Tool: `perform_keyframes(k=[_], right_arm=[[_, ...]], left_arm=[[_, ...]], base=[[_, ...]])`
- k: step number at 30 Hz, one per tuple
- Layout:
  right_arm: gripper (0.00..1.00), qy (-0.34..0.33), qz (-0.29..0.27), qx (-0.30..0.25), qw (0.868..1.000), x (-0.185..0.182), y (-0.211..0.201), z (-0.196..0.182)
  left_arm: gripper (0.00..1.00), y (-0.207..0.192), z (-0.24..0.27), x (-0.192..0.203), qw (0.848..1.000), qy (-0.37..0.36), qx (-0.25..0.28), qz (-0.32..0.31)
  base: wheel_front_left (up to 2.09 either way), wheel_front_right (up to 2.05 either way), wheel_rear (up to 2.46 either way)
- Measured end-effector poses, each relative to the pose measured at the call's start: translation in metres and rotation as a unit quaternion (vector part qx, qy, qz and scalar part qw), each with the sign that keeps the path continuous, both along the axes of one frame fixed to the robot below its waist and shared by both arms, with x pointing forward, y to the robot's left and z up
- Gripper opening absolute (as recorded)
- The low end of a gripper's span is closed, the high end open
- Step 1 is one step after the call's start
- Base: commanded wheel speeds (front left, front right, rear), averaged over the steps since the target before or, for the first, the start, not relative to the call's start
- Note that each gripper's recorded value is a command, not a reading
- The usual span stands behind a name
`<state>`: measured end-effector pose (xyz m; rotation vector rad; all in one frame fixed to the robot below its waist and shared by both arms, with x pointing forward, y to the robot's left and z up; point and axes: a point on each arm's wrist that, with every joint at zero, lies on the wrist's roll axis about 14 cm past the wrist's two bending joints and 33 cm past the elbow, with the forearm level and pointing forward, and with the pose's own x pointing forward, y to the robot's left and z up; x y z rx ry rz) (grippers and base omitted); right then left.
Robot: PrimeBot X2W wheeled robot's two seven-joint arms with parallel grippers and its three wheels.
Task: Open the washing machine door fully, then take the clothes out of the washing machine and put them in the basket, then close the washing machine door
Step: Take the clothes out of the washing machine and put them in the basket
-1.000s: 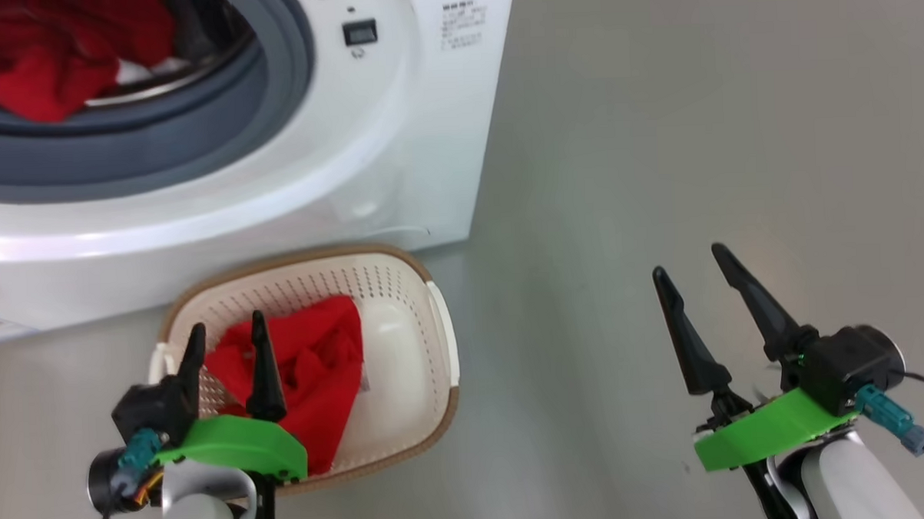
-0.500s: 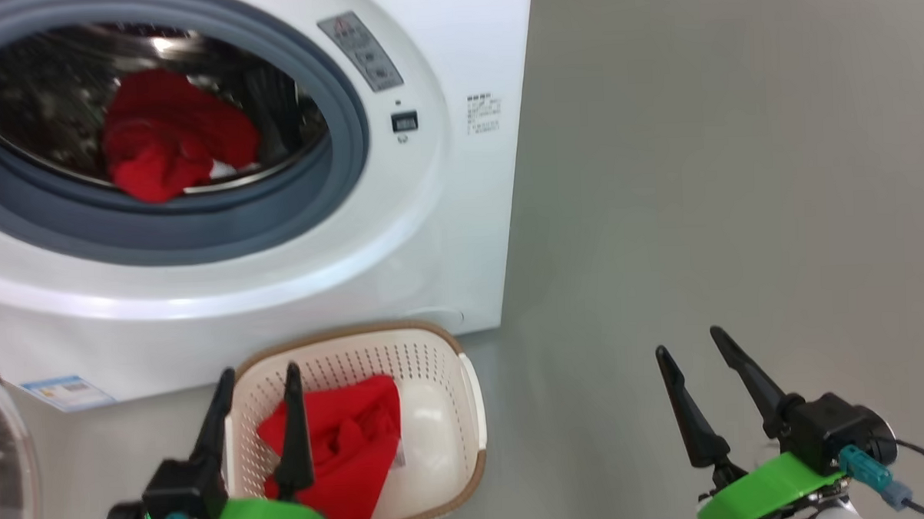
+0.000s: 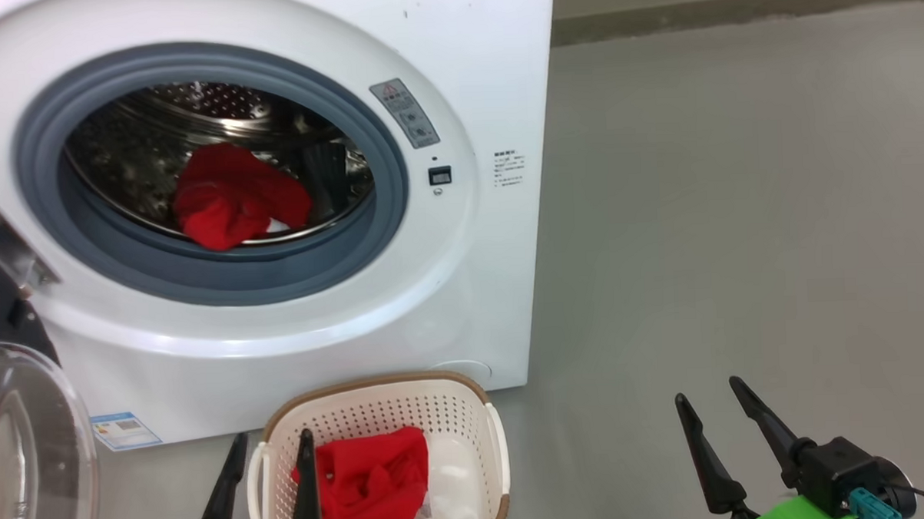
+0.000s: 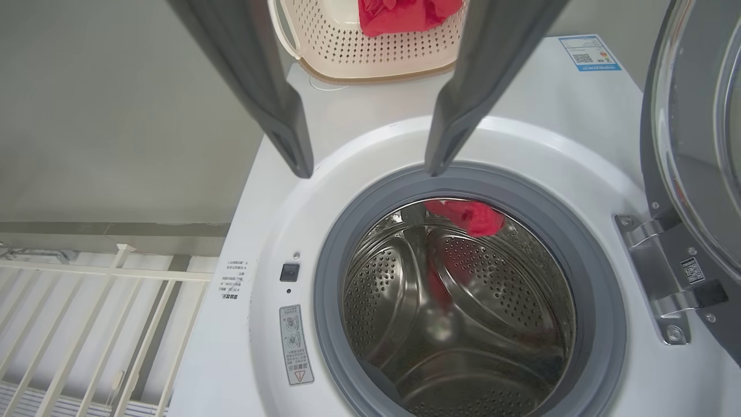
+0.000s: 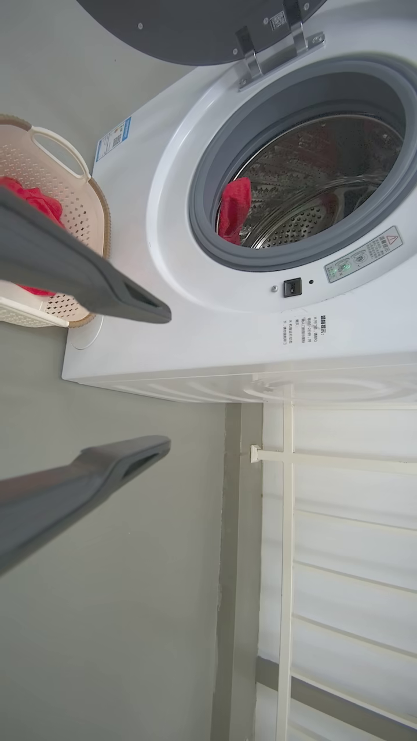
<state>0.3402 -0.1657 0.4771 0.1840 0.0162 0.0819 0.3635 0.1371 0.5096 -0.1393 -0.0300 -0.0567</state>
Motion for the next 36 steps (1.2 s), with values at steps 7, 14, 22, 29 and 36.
perform_keyframes(k=[7, 14, 22, 29, 36], right_arm=[[1.0, -0.006, 0.002, -0.01, 1.0, -0.005, 0.0, 0.005], [1.0, -0.006, 0.003, -0.009, 1.0, -0.007, 0.002, 0.006], [1.0, -0.01, 0.002, -0.008, 1.0, -0.007, 0.001, 0.009], [1.0, -0.011, 0.003, -0.008, 1.0, -0.008, 0.002, 0.01], [1.0, -0.009, 0.003, -0.007, 1.0, -0.008, 0.002, 0.009]], left_arm=[[1.0, 0.009, 0.005, -0.014, 1.0, -0.005, 0.001, 0.015], [1.0, 0.015, 0.004, -0.021, 1.0, -0.001, 0.005, 0.025], [1.0, 0.018, 0.005, -0.023, 1.0, -0.003, 0.006, 0.028], [1.0, 0.018, 0.003, -0.026, 1.0, 0.001, 0.006, 0.029], [1.0, 0.016, 0.001, -0.025, 1.0, 0.004, 0.004, 0.026]], base=[[0.0, 0.0, 0.0], [0.0, 0.0, 0.0], [0.0, 0.0, 0.0], [0.0, 0.0, 0.0], [0.0, 0.0, 0.0]])
